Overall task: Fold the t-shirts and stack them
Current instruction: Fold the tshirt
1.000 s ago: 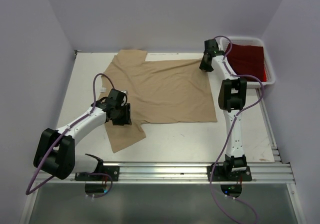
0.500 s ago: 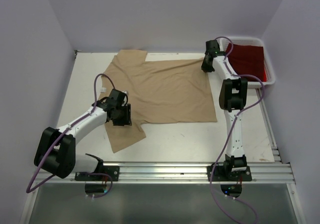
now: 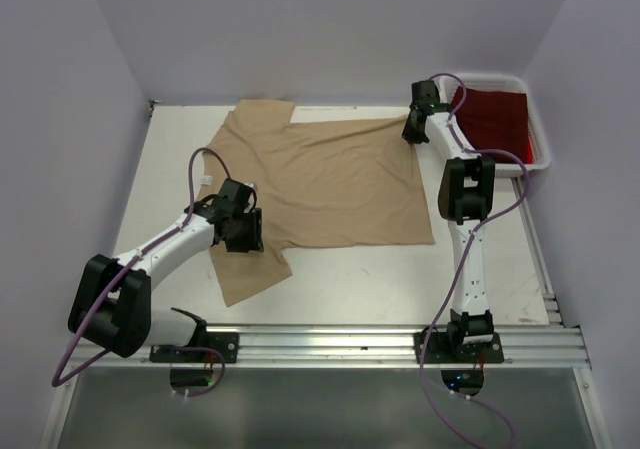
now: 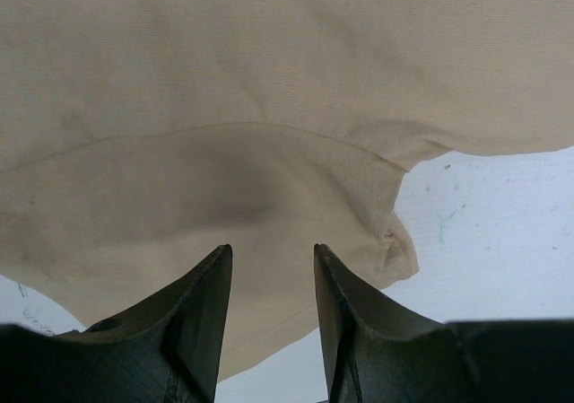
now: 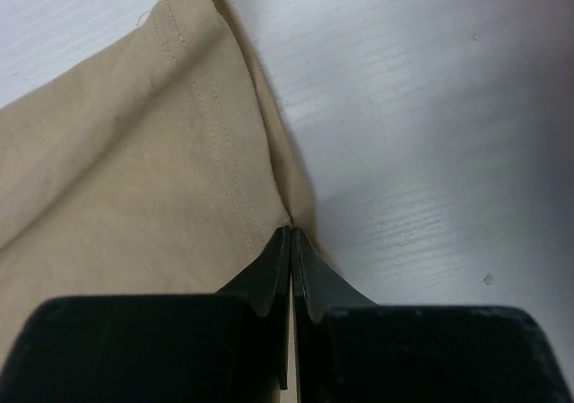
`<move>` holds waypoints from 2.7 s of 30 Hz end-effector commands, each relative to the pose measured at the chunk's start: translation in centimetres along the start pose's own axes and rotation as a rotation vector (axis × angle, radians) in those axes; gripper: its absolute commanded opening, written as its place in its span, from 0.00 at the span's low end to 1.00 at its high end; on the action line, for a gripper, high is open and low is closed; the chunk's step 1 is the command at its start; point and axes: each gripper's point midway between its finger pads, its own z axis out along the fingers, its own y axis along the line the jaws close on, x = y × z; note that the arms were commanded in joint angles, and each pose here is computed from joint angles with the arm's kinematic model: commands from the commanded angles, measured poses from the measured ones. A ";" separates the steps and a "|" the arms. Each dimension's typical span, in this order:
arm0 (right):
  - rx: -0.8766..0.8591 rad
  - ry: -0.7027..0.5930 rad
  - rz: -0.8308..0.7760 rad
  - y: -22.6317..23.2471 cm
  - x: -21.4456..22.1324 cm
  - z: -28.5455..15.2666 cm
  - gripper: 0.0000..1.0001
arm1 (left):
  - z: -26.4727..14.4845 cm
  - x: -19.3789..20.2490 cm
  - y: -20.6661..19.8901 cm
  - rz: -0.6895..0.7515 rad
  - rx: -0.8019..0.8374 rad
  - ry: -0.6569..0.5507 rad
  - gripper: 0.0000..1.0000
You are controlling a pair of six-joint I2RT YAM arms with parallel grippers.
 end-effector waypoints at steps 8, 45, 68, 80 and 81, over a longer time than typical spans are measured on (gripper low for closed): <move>0.006 -0.074 -0.004 -0.5 -2.5 -2.4 0.00 | 0.1 0.2 0.1 -0.005 -0.016 -0.002 0.45; 0.212 -0.221 0.041 -4.1 -6.2 -5.4 0.32 | 0.3 0.4 0.2 -0.002 -0.029 0.003 0.44; 0.041 -0.221 0.051 -3.1 -3.1 -10.5 0.30 | -1.1 -0.8 -1.2 0.003 0.041 -0.063 0.44; -0.003 -0.160 0.054 -6.6 9.0 -20.6 0.33 | -3.3 4.3 -0.4 0.045 -0.016 0.168 0.46; -0.001 -0.142 0.042 -7.0 10.4 -20.9 0.33 | -3.6 4.7 -0.4 0.057 -0.027 0.182 0.45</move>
